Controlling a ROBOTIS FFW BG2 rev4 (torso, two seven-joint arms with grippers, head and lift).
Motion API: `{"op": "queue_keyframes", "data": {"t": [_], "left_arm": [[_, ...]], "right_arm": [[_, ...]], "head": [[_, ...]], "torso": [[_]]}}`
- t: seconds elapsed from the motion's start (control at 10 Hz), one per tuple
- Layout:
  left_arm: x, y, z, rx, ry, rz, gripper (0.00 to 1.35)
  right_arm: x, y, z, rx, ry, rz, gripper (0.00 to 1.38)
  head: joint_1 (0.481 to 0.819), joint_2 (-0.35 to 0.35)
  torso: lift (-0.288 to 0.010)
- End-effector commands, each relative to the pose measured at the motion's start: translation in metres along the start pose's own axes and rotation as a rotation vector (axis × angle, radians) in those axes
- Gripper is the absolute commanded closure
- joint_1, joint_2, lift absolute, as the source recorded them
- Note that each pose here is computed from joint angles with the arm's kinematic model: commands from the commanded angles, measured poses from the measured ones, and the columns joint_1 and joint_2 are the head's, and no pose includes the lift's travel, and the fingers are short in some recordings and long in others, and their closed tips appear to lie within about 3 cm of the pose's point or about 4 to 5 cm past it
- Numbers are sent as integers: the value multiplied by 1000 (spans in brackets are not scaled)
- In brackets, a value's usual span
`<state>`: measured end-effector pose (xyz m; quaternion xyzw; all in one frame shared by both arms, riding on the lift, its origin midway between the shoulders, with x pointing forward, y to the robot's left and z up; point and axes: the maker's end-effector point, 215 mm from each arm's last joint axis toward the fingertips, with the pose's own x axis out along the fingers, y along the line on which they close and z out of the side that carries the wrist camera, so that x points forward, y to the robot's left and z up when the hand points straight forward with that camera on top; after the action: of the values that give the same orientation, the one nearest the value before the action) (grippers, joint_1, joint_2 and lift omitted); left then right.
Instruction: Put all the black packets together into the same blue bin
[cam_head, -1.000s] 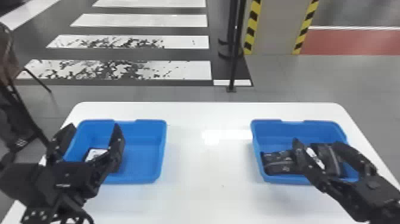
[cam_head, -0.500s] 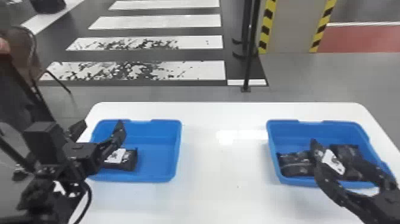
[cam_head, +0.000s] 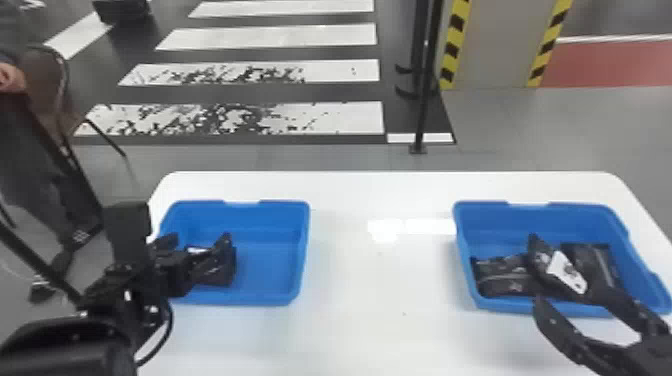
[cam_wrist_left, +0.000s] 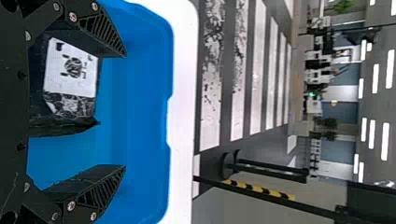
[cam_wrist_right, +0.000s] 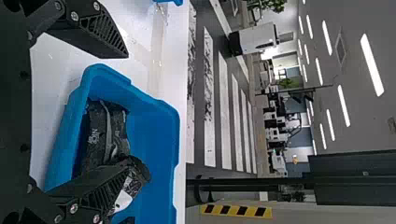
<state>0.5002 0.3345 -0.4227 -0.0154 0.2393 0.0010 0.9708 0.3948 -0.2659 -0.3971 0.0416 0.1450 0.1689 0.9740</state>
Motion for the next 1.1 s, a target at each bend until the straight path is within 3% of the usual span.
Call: {"op": "queue_keyframes", "data": {"t": [0.0,0.4,1.0], "left_arm": [[11,7,-24,-20,60,8,191],[21,26,-54,-20,164,34,191],[39,31,-70,-24,209,37,191]], "right_arm": [[1,0,1,1,-3,4,173],[3,1,0,8,-4,17,173],[5,2,-1,15,-6,28,173]], "head": [[695,85],[695,107],[695,126]], "torso": [[-110],[-110],[-110]]}}
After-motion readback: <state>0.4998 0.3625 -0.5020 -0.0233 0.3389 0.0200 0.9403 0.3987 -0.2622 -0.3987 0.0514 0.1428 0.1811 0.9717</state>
